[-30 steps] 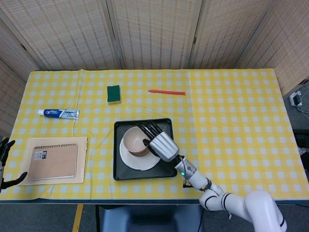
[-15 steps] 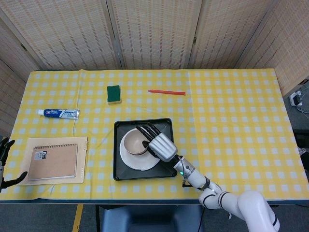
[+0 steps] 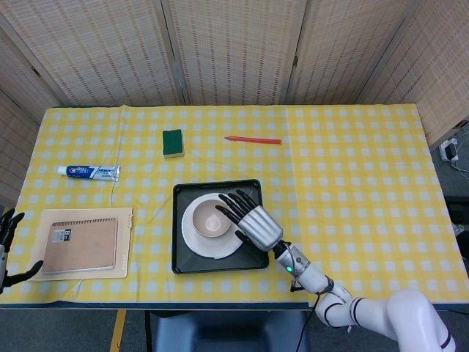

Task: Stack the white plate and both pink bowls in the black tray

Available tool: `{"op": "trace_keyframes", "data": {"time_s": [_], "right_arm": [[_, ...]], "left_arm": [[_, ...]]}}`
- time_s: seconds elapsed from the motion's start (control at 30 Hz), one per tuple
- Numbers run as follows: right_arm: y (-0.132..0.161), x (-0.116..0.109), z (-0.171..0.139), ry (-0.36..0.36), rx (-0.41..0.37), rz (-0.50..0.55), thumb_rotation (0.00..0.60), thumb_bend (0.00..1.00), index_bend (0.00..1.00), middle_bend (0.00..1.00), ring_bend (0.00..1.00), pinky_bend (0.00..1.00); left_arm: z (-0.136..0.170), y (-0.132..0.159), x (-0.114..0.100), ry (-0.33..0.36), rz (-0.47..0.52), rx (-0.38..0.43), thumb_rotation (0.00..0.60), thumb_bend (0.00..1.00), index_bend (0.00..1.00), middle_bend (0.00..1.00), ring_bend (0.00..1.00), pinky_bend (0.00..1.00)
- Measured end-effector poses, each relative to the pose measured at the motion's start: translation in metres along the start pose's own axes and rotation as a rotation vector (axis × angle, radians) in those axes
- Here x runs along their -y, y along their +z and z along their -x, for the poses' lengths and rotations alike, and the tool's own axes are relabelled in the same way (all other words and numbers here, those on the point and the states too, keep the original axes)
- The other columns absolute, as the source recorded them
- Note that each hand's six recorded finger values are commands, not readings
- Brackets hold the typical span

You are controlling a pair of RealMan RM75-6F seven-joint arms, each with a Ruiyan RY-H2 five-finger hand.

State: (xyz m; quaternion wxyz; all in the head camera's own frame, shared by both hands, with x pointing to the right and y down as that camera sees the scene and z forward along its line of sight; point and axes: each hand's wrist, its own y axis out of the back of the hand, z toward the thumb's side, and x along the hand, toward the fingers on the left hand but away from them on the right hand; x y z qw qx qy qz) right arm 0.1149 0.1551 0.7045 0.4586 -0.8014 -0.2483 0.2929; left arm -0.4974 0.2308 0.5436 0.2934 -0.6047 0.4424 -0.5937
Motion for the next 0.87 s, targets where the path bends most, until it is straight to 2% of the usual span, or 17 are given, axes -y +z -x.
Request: {"op": "trace_keyframes", "data": {"time_s": [0.1,0.2,0.3,0.33,0.43,0.53,0.6,0.67,0.77,0.87], "right_arm": [[-0.009,-0.015,-0.023,-0.009,0.030,0.039,0.600,0.41,0.01,0.00,0.00,0.00],[-0.030,-0.038,-0.059,-0.020,0.093,0.045,0.600,0.41,0.00,0.00,0.00,0.00],[-0.062,-0.070,-0.112,-0.047,0.213,0.001,0.600,0.40,0.00,0.00,0.00,0.00],[-0.075,-0.083,-0.136,-0.067,0.274,-0.023,0.600,0.40,0.00,0.00,0.00,0.00],[-0.100,-0.106,-0.201,-0.116,0.449,-0.059,0.600,0.40,0.00,0.00,0.00,0.00],[-0.113,-0.114,-0.263,-0.142,0.606,-0.076,0.600,0.40,0.00,0.00,0.00,0.00],[-0.117,-0.118,-0.293,-0.149,0.670,-0.098,0.600,0.41,0.00,0.00,0.00,0.00],[-0.120,-0.121,-0.314,-0.142,0.702,-0.140,0.600,0.40,0.00,0.00,0.00,0.00],[-0.114,-0.126,-0.319,-0.153,0.689,-0.177,0.600,0.40,0.00,0.00,0.00,0.00],[-0.107,-0.132,-0.321,-0.175,0.665,-0.183,0.600,0.40,0.00,0.00,0.00,0.00]], "left_arm": [[0.001,0.001,0.001,-0.007,-0.006,0.003,0.600,0.25,0.00,0.00,0.00,0.00],[0.001,0.003,0.001,-0.007,-0.003,0.009,0.600,0.25,0.00,0.00,0.00,0.00],[0.002,0.006,-0.001,0.005,-0.002,0.020,0.600,0.25,0.00,0.00,0.00,0.00],[0.002,0.006,-0.001,0.005,-0.005,0.021,0.600,0.25,0.00,0.00,0.00,0.00],[0.002,0.010,0.003,-0.005,-0.023,0.028,0.600,0.25,0.00,0.00,0.00,0.00],[0.004,0.014,0.007,-0.012,-0.049,0.036,0.600,0.25,0.00,0.00,0.00,0.00],[0.007,0.022,0.008,-0.010,-0.072,0.055,0.600,0.25,0.00,0.00,0.00,0.00],[0.012,0.031,0.011,-0.013,-0.080,0.087,0.600,0.25,0.00,0.00,0.00,0.00],[0.015,0.038,0.015,-0.024,-0.076,0.115,0.600,0.25,0.00,0.00,0.00,0.00],[0.014,0.034,0.017,-0.030,-0.087,0.087,0.600,0.25,0.00,0.00,0.00,0.00]]}}
